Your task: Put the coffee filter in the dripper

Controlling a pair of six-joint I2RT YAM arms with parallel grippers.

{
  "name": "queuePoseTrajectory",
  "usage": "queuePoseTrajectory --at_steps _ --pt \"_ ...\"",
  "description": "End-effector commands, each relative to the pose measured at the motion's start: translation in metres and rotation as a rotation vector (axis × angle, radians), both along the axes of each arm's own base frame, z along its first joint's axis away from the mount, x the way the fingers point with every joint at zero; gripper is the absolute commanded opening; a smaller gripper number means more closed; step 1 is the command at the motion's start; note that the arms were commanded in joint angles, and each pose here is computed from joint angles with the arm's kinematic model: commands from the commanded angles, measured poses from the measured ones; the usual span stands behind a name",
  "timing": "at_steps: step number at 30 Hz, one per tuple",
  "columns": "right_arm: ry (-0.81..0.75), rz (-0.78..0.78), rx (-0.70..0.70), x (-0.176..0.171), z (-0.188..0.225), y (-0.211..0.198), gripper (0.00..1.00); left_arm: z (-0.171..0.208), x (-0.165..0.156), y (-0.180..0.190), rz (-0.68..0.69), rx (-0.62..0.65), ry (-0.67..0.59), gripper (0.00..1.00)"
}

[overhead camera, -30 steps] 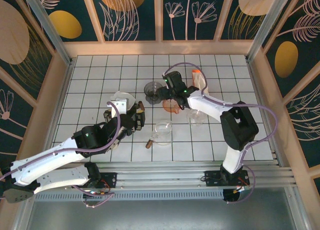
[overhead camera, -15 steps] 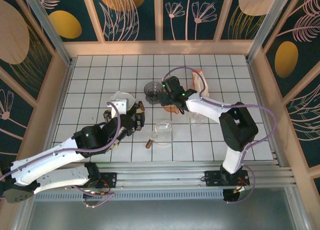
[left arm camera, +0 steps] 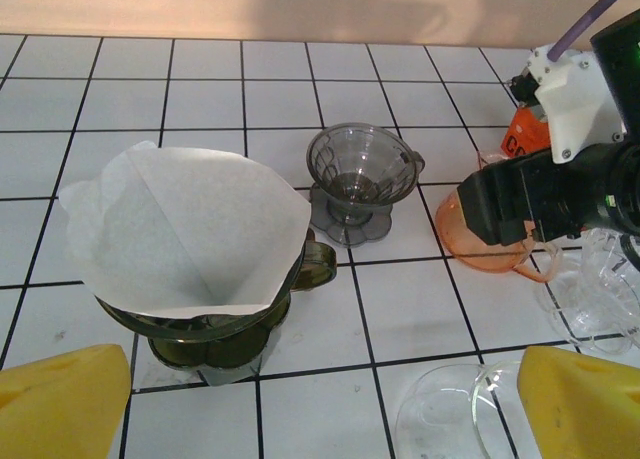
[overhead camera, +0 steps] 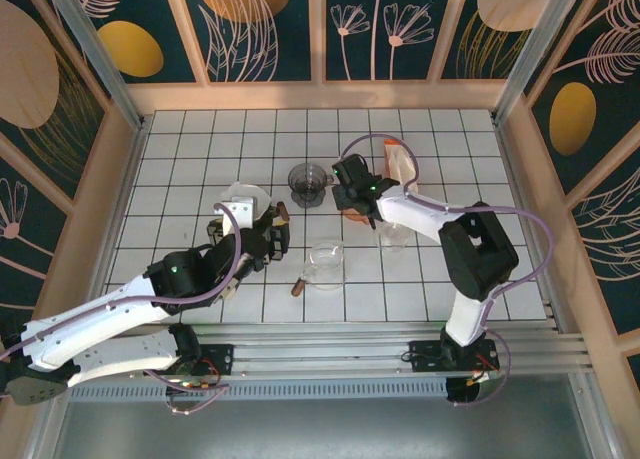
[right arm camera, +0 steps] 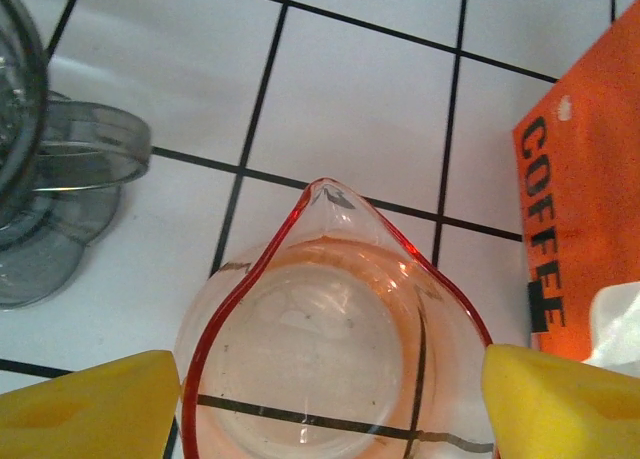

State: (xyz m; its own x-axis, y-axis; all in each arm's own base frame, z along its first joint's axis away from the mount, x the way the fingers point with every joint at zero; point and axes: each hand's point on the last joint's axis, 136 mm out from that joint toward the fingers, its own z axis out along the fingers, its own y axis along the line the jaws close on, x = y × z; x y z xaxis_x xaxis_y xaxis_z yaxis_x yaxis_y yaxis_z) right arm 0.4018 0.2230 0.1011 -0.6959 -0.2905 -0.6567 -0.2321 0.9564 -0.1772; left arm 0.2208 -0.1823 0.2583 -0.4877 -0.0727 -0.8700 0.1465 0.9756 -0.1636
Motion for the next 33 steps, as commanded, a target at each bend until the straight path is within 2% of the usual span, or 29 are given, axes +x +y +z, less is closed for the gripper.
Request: queuePoseTrajectory --at_steps 1,4,11,16,21,26,33 --pt "-0.081 0.065 0.023 -0.004 0.029 0.015 0.8 0.005 0.001 0.004 0.014 0.005 -0.025 0.99" --pt "-0.123 0.173 0.054 -0.01 0.05 0.049 0.75 0.008 0.001 0.009 0.029 0.016 -0.033 0.99" --pt "0.022 0.336 0.241 -0.035 0.043 0.099 0.37 0.036 -0.001 0.028 0.069 -0.007 -0.085 0.99" --pt "0.126 0.377 0.302 -0.046 0.028 0.117 0.2 0.054 -0.003 0.04 0.094 -0.021 -0.12 0.99" --pt "0.182 0.355 0.302 -0.046 0.007 0.119 0.13 0.067 -0.005 0.048 0.108 -0.038 -0.139 0.99" --pt "0.203 0.342 0.292 -0.038 -0.009 0.125 0.11 0.069 -0.005 0.051 0.116 -0.052 -0.147 0.99" --pt "0.163 0.311 0.311 -0.007 -0.016 0.135 0.11 0.069 -0.004 0.049 0.117 -0.042 -0.142 0.99"
